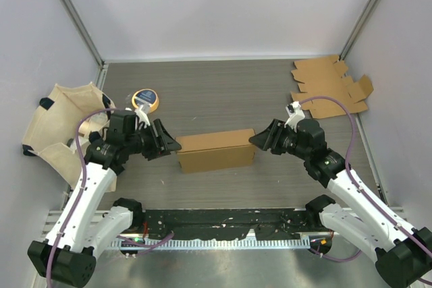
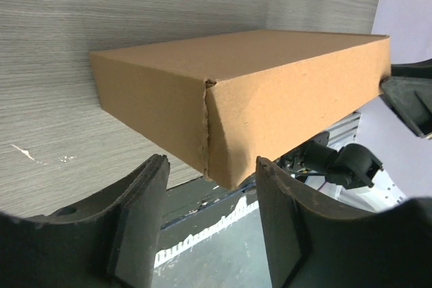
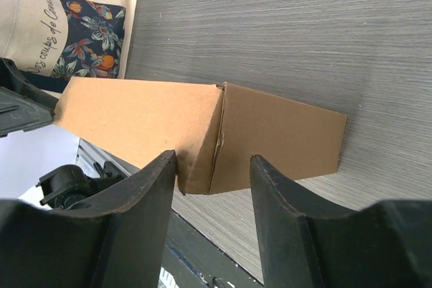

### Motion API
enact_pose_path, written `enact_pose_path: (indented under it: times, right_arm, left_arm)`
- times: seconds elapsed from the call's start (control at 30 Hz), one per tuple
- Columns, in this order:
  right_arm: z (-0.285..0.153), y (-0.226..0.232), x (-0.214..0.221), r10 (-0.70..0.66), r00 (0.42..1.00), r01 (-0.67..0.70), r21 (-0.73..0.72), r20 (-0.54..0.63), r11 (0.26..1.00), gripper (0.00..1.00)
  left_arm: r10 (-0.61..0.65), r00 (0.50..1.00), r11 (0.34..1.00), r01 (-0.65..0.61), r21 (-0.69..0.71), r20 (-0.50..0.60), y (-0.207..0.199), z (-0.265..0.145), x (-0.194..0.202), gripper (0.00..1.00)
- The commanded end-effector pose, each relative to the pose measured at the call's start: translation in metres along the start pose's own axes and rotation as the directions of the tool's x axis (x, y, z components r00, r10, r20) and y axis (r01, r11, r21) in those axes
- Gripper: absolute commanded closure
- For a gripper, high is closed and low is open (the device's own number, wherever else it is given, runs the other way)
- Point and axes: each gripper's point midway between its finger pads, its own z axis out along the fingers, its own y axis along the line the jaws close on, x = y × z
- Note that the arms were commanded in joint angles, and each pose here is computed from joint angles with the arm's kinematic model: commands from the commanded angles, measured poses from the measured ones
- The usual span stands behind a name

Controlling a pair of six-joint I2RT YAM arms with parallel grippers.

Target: Fold the paper box

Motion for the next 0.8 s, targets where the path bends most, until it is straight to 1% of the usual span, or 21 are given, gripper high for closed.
enact_pose_path:
  times: [0.0, 0.03, 0.1, 0.13, 0.23, 0.43, 0.5, 0.53, 0.63, 0.7, 0.73, 0.77]
  right_arm:
    - [-0.006, 0.012, -0.005, -0.013, 1.000, 0.013, -0.029, -0.011, 1.000, 0.46]
    - [-0.006, 0.012, -0.006, -0.011, 1.000, 0.011, -0.030, -0.008, 0.999, 0.45]
    - [-0.008, 0.015, -0.011, -0.009, 1.000, 0.009, -0.041, 0.001, 0.999, 0.44]
    - [-0.009, 0.015, -0.011, -0.008, 1.000, 0.008, -0.043, 0.000, 0.999, 0.44]
    - [-0.009, 0.014, -0.014, 0.003, 1.000, -0.003, -0.049, -0.001, 0.999, 0.44]
    - [-0.009, 0.004, -0.014, 0.027, 1.000, -0.027, -0.046, -0.002, 0.999, 0.53]
    - [-0.008, -0.001, -0.008, 0.041, 0.999, -0.042, -0.046, -0.018, 0.998, 0.54]
    - [-0.007, -0.001, -0.008, 0.042, 0.999, -0.043, -0.054, -0.013, 0.998, 0.55]
    - [-0.004, -0.008, -0.001, 0.051, 0.998, -0.052, -0.048, -0.022, 0.997, 0.57]
    - [-0.001, -0.015, 0.007, 0.075, 0.997, -0.076, -0.042, -0.038, 0.996, 0.57]
    - [0.001, -0.013, 0.006, 0.090, 0.995, -0.092, -0.056, -0.033, 0.994, 0.58]
    - [0.002, -0.016, 0.010, 0.102, 0.994, -0.104, -0.054, -0.046, 0.993, 0.58]
  left_arm:
    - [0.046, 0.998, 0.998, -0.047, 0.027, 0.045, -0.016, -0.015, -0.010, 0.40]
    - [0.045, 0.997, 0.998, -0.047, 0.030, 0.055, -0.017, -0.017, -0.011, 0.40]
    - [0.039, 0.997, 0.998, -0.042, 0.039, 0.067, -0.019, -0.019, -0.012, 0.43]
    - [0.038, 0.997, 0.998, -0.041, 0.043, 0.073, -0.020, -0.020, -0.013, 0.47]
    - [0.020, 0.998, 0.998, -0.024, 0.061, 0.065, -0.021, -0.019, -0.012, 0.52]
    - [-0.003, 0.999, 0.998, 0.000, 0.056, 0.048, -0.014, -0.014, -0.006, 0.60]
    - [-0.009, 0.999, 0.999, 0.007, 0.048, 0.039, -0.010, -0.011, -0.002, 0.61]
    - [-0.017, 0.999, 0.999, 0.015, 0.044, 0.029, -0.006, -0.009, 0.001, 0.64]
    - [-0.048, 0.999, 0.998, 0.048, 0.046, 0.012, -0.001, -0.003, 0.008, 0.67]
    - [-0.058, 0.998, 0.994, 0.057, 0.091, 0.004, -0.006, -0.002, 0.011, 0.68]
    - [-0.072, 0.997, 0.993, 0.072, 0.096, -0.009, -0.004, 0.002, 0.015, 0.65]
    - [-0.076, 0.997, 0.987, 0.078, 0.137, -0.021, -0.011, 0.001, 0.017, 0.61]
